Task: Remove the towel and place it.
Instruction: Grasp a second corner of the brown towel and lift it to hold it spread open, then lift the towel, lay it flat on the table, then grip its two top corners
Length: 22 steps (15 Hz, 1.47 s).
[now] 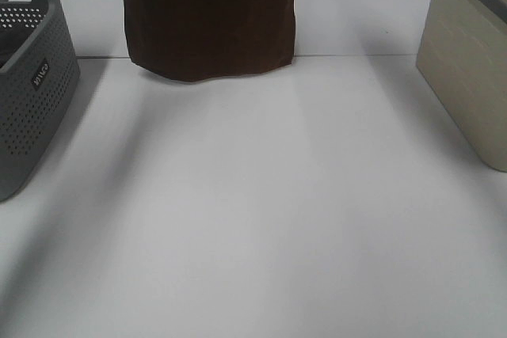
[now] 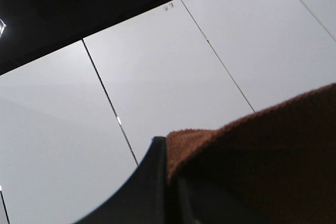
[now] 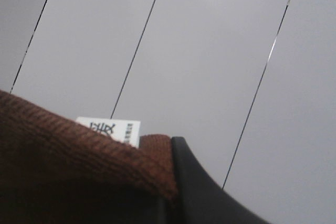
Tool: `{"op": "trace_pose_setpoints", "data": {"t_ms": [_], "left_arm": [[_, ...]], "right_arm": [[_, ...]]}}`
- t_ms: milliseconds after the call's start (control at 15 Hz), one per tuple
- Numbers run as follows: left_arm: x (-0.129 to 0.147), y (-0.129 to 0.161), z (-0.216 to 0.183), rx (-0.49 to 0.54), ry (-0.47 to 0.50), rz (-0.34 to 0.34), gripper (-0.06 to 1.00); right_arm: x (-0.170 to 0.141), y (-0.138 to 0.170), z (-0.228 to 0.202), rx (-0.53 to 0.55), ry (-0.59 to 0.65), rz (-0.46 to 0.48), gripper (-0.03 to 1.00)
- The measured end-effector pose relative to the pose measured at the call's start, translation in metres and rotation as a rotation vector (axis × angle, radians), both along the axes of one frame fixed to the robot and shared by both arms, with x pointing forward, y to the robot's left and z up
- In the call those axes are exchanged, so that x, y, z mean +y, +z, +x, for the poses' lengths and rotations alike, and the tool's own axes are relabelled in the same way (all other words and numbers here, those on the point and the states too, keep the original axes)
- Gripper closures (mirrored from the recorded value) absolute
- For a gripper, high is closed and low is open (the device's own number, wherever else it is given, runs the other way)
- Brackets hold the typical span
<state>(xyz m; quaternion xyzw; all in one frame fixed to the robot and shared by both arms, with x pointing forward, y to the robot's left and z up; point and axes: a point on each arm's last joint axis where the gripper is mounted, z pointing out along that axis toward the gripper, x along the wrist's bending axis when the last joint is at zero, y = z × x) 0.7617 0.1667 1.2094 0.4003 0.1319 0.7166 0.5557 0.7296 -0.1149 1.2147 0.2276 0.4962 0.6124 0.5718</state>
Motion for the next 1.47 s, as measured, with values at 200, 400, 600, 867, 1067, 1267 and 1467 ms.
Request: {"op": "trace_pose_setpoints", "data": {"t_ms": [200,400,600,867,1067,1267,1467], "left_arm": [[0.001,-0.006,0.005,0.093,-0.012,-0.014,0.94],[0.001,-0.019,0.013,0.292,-0.046,-0.084,0.94],[-0.015,-0.052,0.018,0.688,-0.018,-0.123,0.94],[-0.033,-0.054,-0.024,1.193,0.033,-0.021,0.94],[-0.020,-0.007,-0.068,1.292,0.042,-0.045,0.94],[-0.012,0.013,-0.093,1.362,0.062,-0.047,0.94],[-0.012,0.026,-0.110,1.385,-0.012,-0.077,0.94]], "right_arm": [[-0.001,-0.008,0.004,0.095,-0.021,-0.035,0.96],[-0.002,-0.022,0.007,0.278,-0.033,-0.039,0.96],[-0.007,-0.028,-0.004,0.557,-0.037,-0.043,0.96],[-0.021,-0.004,-0.049,0.864,-0.031,-0.089,0.96],[-0.025,0.014,-0.078,0.968,0.026,-0.096,0.96],[-0.022,0.021,-0.097,1.051,0.121,-0.099,0.96],[-0.019,0.016,-0.108,1.168,0.188,-0.125,0.96]]}}
